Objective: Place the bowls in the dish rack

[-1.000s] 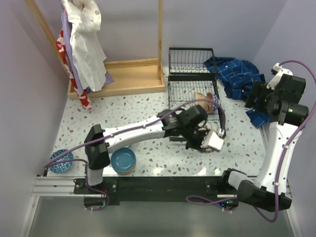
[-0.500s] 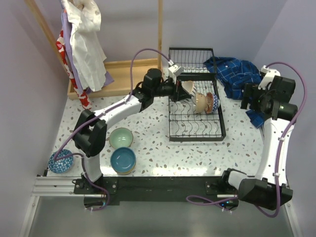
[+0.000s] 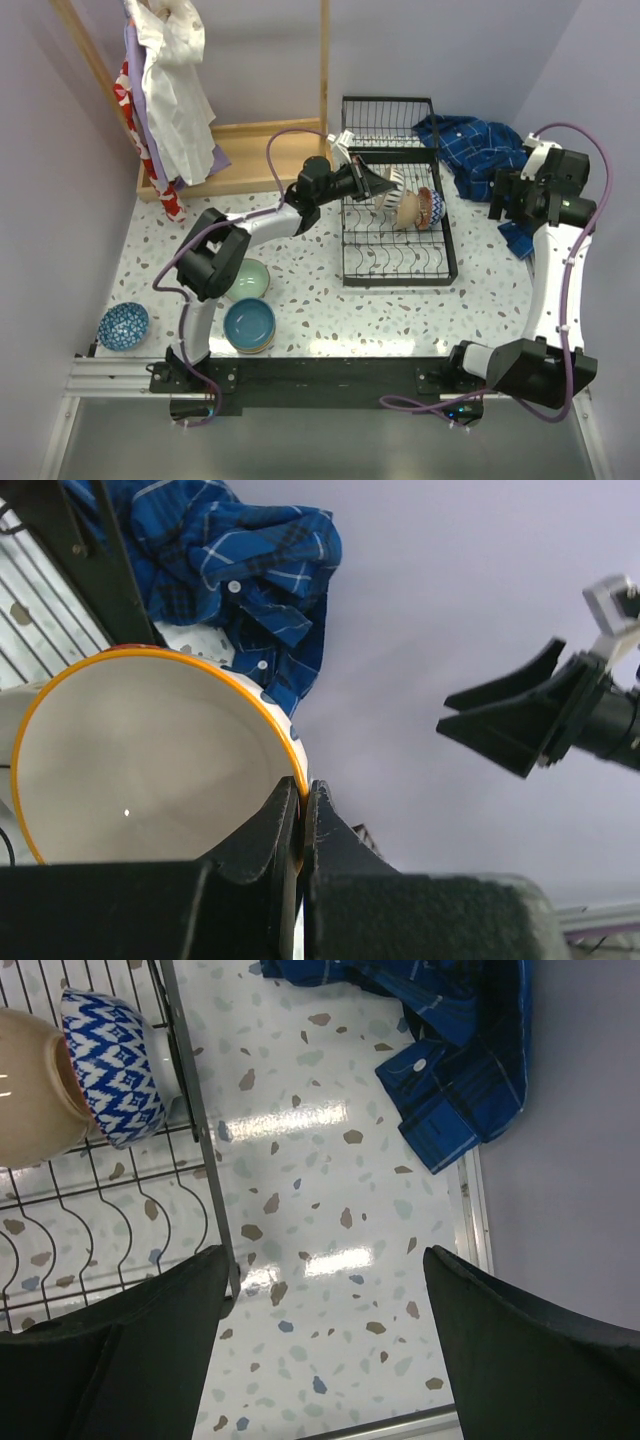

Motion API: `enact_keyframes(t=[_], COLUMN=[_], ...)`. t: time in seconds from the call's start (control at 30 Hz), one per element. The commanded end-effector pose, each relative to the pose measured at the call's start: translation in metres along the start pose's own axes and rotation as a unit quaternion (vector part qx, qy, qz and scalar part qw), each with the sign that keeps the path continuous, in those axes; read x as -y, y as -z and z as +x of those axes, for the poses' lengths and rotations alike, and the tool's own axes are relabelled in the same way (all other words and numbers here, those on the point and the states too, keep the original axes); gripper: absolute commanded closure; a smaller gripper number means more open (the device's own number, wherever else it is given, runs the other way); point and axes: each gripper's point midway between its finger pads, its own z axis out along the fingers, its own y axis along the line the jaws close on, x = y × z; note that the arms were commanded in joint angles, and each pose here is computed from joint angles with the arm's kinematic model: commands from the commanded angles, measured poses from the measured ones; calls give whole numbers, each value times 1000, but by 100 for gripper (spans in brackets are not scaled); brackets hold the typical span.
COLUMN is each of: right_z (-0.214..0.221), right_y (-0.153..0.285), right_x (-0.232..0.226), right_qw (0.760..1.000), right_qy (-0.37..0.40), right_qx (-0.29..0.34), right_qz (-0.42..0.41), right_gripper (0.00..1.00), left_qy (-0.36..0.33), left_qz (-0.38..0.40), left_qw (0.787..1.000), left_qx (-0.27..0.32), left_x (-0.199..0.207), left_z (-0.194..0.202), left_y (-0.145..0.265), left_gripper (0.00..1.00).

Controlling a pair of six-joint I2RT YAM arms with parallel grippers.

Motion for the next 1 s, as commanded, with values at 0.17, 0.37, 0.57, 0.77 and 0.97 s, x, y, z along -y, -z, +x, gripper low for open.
enact_keyframes(t=[0.17, 0.37, 0.57, 0.77, 0.97], right_z=[16, 24, 24, 21, 18], right_y=[-14, -21, -25, -31, -30], right_x=[7, 7, 9, 4, -4], right_qw=[999, 998, 997, 996, 995], right_qy=[21, 22, 30, 26, 52], right_qx=[-29, -53, -73, -85, -87], right_qz=[17, 18, 23, 20, 22], right_gripper=[18, 18, 19, 20, 20], left_qy=[96, 118, 148, 190, 240], left_qz=[55, 73, 93, 105, 69], left_qw=[992, 988, 982, 973, 965], left_qx=[62, 67, 75, 80, 85], left_x=[33, 20, 13, 17, 6], left_z=[-42, -44, -45, -48, -51], left_y=[-8, -9, 0, 6, 3], left_gripper=[100, 100, 100, 100, 100])
